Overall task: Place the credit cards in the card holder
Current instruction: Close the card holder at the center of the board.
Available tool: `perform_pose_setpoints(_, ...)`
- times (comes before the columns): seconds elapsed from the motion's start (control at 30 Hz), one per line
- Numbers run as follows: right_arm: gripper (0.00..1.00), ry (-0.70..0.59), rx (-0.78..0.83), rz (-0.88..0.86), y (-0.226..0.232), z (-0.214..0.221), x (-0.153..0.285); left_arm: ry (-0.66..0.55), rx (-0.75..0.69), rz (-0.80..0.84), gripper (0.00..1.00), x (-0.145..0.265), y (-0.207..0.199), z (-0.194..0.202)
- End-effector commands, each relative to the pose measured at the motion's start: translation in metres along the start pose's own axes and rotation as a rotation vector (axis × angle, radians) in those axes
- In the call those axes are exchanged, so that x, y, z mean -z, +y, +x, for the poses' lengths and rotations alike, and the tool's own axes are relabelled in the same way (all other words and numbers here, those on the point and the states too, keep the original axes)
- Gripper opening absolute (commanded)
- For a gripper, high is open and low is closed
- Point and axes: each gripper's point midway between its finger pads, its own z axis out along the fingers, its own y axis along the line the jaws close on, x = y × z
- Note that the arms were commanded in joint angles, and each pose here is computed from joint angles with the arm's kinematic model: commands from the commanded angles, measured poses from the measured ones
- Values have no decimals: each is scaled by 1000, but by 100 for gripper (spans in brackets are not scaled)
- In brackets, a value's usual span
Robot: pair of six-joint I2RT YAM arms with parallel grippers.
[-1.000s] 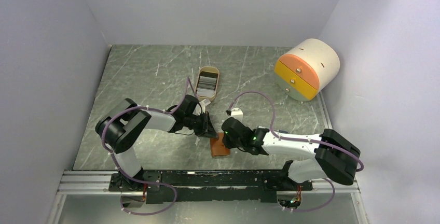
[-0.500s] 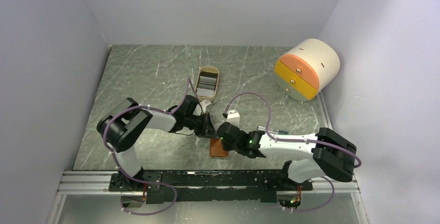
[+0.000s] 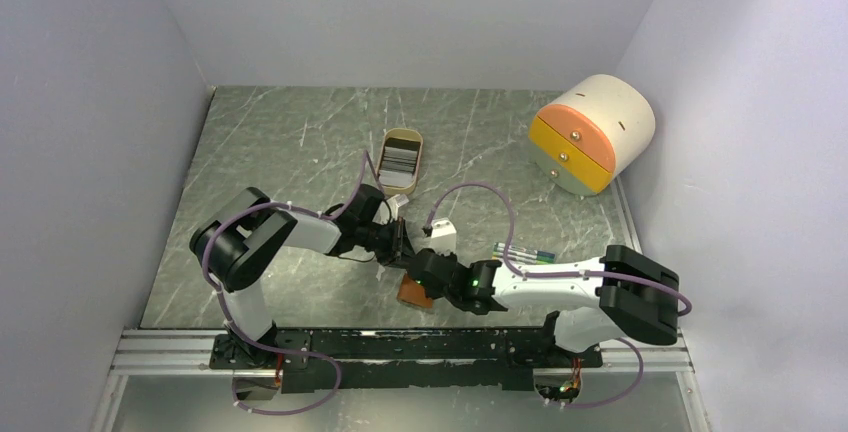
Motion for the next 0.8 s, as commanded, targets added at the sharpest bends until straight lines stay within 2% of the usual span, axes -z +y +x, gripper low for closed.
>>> perform_pose_setpoints(0.0, 9, 132, 82, 75, -18, 40, 7, 18, 43, -152, 13, -7, 42, 13)
perform_pose_setpoints(0.37, 9, 116, 192, 201, -25, 56, 13, 27, 58, -169, 12, -8, 49, 16)
perform_pose_setpoints(0.67, 9, 173, 224, 198, -24, 91, 9, 28, 62, -173, 12, -8, 51, 18)
perform_pose_setpoints(0.77, 10, 158, 209, 197, -21, 88, 9, 23, 60, -169, 12, -7, 49, 16)
